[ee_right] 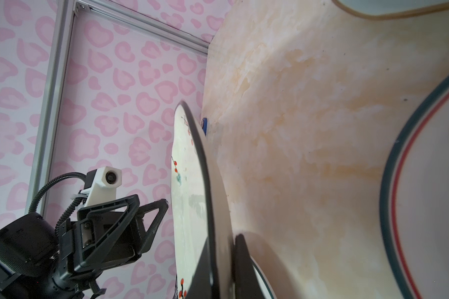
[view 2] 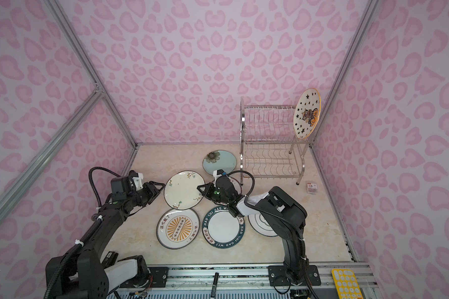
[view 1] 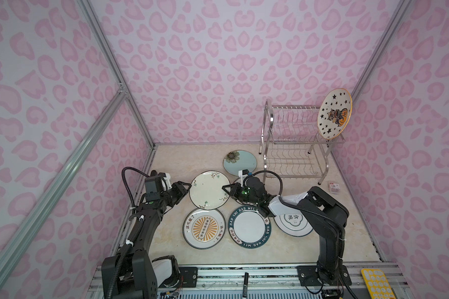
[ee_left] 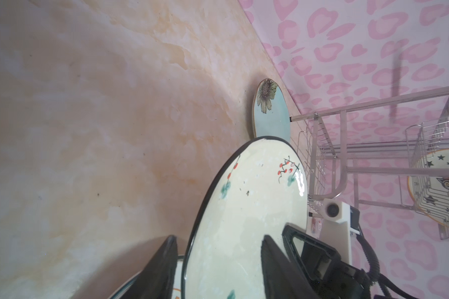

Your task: Load the plates into the dish rack

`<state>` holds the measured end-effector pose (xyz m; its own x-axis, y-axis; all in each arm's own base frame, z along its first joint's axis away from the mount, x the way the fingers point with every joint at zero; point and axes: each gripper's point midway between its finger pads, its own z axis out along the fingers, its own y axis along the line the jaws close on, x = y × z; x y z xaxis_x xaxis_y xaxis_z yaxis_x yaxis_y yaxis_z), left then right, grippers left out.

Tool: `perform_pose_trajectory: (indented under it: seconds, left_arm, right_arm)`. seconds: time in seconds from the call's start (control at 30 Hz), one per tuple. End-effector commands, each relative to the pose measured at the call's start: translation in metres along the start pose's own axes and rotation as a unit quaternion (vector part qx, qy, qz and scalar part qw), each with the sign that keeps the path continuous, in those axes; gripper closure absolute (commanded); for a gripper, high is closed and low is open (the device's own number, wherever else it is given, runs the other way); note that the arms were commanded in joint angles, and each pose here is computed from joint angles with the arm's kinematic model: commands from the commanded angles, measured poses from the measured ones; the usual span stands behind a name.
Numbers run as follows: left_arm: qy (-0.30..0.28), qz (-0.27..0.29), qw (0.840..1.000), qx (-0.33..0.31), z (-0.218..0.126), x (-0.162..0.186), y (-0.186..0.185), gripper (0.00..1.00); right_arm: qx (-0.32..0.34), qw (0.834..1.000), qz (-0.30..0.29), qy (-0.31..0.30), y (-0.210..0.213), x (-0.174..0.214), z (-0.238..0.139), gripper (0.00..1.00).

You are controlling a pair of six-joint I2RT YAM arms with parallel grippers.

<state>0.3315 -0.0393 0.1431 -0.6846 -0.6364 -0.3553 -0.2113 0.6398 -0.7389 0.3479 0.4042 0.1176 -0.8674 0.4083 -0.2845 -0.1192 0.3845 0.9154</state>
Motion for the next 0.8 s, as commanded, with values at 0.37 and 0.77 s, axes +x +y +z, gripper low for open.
perform_pose_trajectory:
  seconds: [0.37, 0.77]
  left_arm:
    - [0.046, 0.018, 0.998, 0.036, 0.014, 0.017, -0.008, 0.47]
    - [0.055, 0.033, 0.996, 0.059, 0.016, 0.024, -0.024, 0.77]
  right_arm:
    - [-0.086, 0.996, -0.022, -0.010, 0.053, -0.007, -0.007, 1.00]
    - [-0.096, 0.995, -0.036, 0.002, 0.062, -0.005, -0.009, 1.00]
